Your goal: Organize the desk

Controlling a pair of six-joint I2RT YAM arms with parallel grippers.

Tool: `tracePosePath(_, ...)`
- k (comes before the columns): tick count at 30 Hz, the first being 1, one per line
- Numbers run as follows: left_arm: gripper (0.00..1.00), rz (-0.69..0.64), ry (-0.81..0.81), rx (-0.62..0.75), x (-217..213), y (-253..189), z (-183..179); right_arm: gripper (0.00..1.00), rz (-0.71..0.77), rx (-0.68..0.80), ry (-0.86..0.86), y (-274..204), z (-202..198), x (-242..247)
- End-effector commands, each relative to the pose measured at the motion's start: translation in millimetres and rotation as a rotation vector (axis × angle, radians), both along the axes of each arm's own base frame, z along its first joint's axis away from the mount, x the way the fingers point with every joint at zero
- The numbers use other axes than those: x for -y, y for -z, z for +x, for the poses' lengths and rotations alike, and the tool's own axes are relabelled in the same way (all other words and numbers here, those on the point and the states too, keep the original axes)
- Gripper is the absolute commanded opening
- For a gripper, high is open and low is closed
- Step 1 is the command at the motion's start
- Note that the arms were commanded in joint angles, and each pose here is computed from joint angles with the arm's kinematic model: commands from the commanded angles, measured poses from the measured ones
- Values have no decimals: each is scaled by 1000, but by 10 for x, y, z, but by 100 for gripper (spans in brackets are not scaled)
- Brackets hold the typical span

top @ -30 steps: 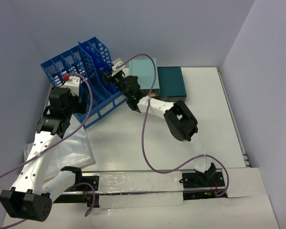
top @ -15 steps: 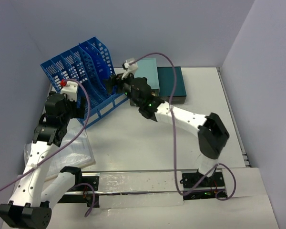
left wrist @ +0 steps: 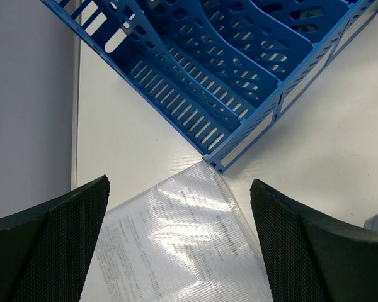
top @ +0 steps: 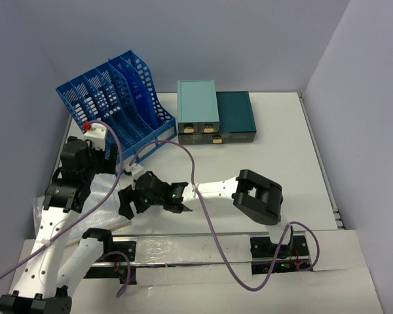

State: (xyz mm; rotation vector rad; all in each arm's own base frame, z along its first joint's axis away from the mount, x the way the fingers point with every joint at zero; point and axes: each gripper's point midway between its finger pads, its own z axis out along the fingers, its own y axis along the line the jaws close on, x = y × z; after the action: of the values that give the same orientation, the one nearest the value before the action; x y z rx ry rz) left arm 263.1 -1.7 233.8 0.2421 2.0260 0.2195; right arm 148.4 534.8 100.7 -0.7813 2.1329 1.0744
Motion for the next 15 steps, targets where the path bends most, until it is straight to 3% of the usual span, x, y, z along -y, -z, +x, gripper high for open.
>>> tracePosePath(1, 99, -20, 13, 11, 20, -23, -37, 83, 110, -192, 112, -147, 48, 2)
tracePosePath(10, 99, -24, 21, 13, 33, -44, -33, 75, 92, -603, 96, 542, -402, -91)
tracePosePath(15, 99, -24, 25, 19, 36, -38, -50, 75, 84, -660, 128, 640, -445, -52)
